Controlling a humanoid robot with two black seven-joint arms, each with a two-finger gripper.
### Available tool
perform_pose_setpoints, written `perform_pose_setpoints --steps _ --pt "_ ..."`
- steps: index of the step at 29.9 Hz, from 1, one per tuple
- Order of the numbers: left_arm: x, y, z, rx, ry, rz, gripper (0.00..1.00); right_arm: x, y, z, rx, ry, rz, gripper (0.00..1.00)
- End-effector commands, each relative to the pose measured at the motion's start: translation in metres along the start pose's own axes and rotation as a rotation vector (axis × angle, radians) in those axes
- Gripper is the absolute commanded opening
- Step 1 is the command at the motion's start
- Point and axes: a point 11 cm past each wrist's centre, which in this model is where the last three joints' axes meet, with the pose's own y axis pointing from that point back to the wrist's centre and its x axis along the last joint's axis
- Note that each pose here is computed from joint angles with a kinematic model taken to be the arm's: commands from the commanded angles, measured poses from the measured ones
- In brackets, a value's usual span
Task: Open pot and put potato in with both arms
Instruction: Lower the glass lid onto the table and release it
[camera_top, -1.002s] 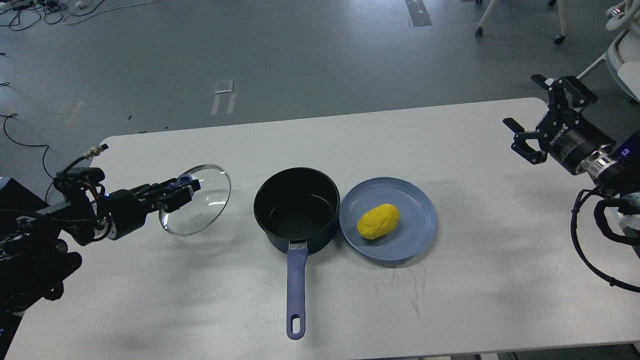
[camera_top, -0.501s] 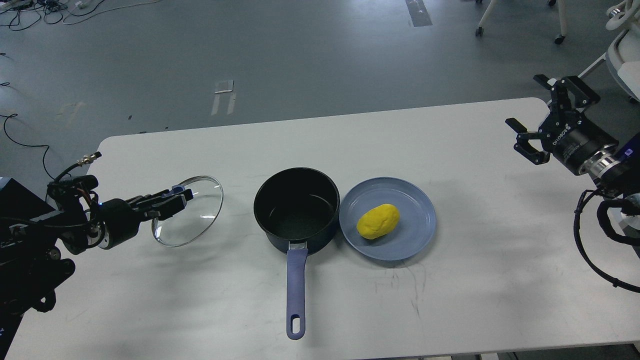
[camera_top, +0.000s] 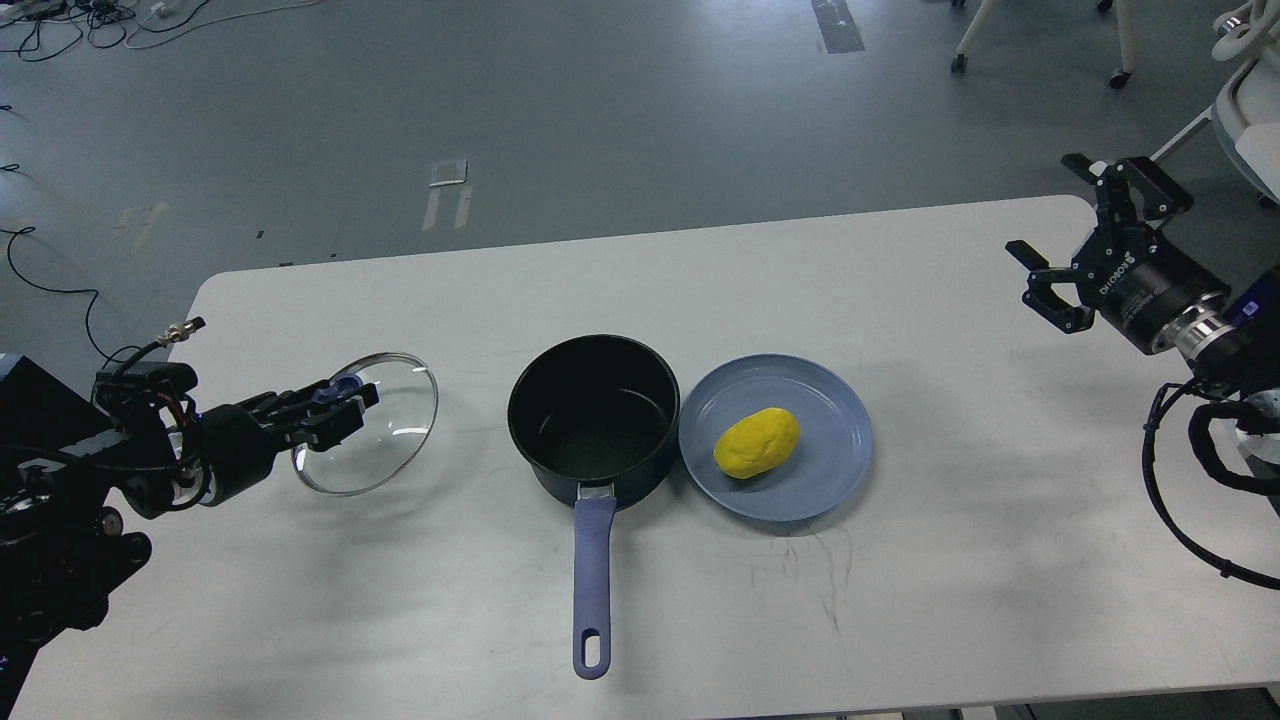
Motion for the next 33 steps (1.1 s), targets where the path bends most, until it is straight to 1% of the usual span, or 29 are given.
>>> perform_pose_setpoints --steps 1,5,10,11,12,14,16,17,19,23,24,26,27,28,29,30,31,33 --pt "-0.004 0.0 -0.001 0.004 -0.015 0.001 0.98 -0.001 0.0 0.003 -0.011 0.003 -0.003 1.0" --pt "-0.007 -0.002 -0.002 0.005 -0.041 -0.011 0.97 -0.001 0.0 0.003 -0.011 0.003 -0.003 1.0" --pt "-0.009 -0.002 -0.002 0.004 -0.074 -0.028 0.91 0.0 0.001 0.003 -0.012 0.004 -0.002 1.0" --pt "-0.009 -0.002 -0.002 0.004 -0.074 -0.028 0.85 -0.001 0.001 0.003 -0.012 0.003 -0.003 1.0" --pt "-0.01 -0.002 -0.002 0.004 -0.074 -0.03 0.82 -0.001 0.001 0.003 -0.012 0.003 -0.003 1.0" --pt "-0.016 -0.001 -0.002 0.006 -0.065 -0.041 0.67 -0.001 0.0 0.004 -0.012 0.002 -0.004 1.0" --pt "-0.018 -0.001 -0.003 0.006 -0.063 -0.045 0.64 -0.002 0.0 0.005 -0.013 0.0 -0.004 1.0" --pt "-0.02 -0.001 -0.003 0.007 -0.063 -0.048 0.61 -0.002 0.0 0.005 -0.014 0.001 -0.005 1.0" --pt "-0.02 0.0 -0.004 0.009 -0.062 -0.049 0.59 -0.002 0.001 0.005 -0.015 0.0 -0.005 1.0" --pt "-0.021 0.0 -0.004 0.009 -0.063 -0.052 0.41 -0.001 0.001 0.005 -0.015 0.002 -0.002 1.0" --pt "-0.021 0.0 -0.004 0.009 -0.063 -0.052 0.39 -0.001 0.0 0.005 -0.014 0.002 -0.003 1.0" --pt "-0.02 -0.001 -0.003 0.007 -0.062 -0.048 0.3 -0.001 0.001 0.006 -0.017 0.002 -0.002 1.0" --pt "-0.02 -0.001 -0.003 0.007 -0.062 -0.048 0.31 -0.001 0.001 0.006 -0.017 0.002 -0.002 1.0" --pt "-0.02 -0.001 -0.003 0.007 -0.062 -0.048 0.34 -0.001 0.001 0.006 -0.017 0.001 -0.003 1.0" --pt "-0.02 -0.001 -0.003 0.007 -0.062 -0.048 0.34 -0.001 0.001 0.006 -0.017 0.001 -0.003 1.0" --pt "-0.02 -0.001 -0.002 0.006 -0.061 -0.048 0.4 -0.001 0.001 0.006 -0.017 0.001 -0.003 1.0" --pt "-0.02 -0.004 0.0 -0.001 -0.06 -0.047 0.5 -0.001 0.001 0.006 -0.017 0.001 -0.003 1.0" --pt "-0.021 -0.004 0.0 -0.002 -0.059 -0.048 0.65 -0.001 0.001 0.006 -0.017 0.001 -0.003 1.0"
